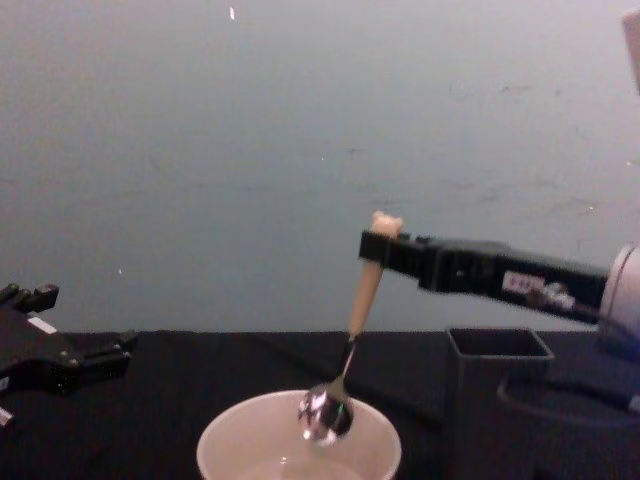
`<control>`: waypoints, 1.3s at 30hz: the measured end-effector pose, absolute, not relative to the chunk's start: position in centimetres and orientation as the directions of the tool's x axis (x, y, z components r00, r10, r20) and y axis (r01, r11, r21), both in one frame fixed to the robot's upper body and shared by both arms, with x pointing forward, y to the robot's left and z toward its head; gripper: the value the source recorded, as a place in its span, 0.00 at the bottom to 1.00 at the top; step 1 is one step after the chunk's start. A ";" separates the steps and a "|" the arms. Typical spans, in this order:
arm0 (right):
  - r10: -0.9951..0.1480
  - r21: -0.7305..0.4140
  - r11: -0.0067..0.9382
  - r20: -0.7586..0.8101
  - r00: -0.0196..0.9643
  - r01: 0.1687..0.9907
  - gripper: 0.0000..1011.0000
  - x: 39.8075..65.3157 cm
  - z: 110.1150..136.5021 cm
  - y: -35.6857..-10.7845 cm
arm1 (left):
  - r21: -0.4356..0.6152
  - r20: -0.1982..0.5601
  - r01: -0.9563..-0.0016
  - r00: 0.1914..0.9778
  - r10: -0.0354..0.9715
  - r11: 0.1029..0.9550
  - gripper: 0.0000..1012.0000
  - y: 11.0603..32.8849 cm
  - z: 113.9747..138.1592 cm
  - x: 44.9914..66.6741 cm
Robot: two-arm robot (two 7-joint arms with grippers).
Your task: Pick up the stirring spoon with one hand, stir inside the cup, then place it back in its original position.
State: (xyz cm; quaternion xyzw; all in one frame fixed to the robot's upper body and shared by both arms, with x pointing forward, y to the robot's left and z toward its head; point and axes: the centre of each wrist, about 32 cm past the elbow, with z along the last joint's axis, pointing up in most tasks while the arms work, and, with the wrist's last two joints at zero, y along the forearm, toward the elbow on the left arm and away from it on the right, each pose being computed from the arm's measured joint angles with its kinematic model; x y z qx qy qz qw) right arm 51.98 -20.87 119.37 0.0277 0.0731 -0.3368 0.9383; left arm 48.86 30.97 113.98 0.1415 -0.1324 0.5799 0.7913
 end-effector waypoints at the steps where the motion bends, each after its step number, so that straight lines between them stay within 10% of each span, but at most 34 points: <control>1: -0.632 0.007 0.768 -0.158 0.759 0.641 0.22 51.9 119.5 -20.9 | 0.070 0.374 -0.955 0.292 0.880 0.287 0.99 31.0 114.0 48.9; 39: -0.783 0.114 0.597 -0.135 0.607 0.794 0.22 47.6 122.7 -28.2 | 0.070 0.374 -0.955 0.292 0.880 0.287 0.99 31.0 114.0 48.9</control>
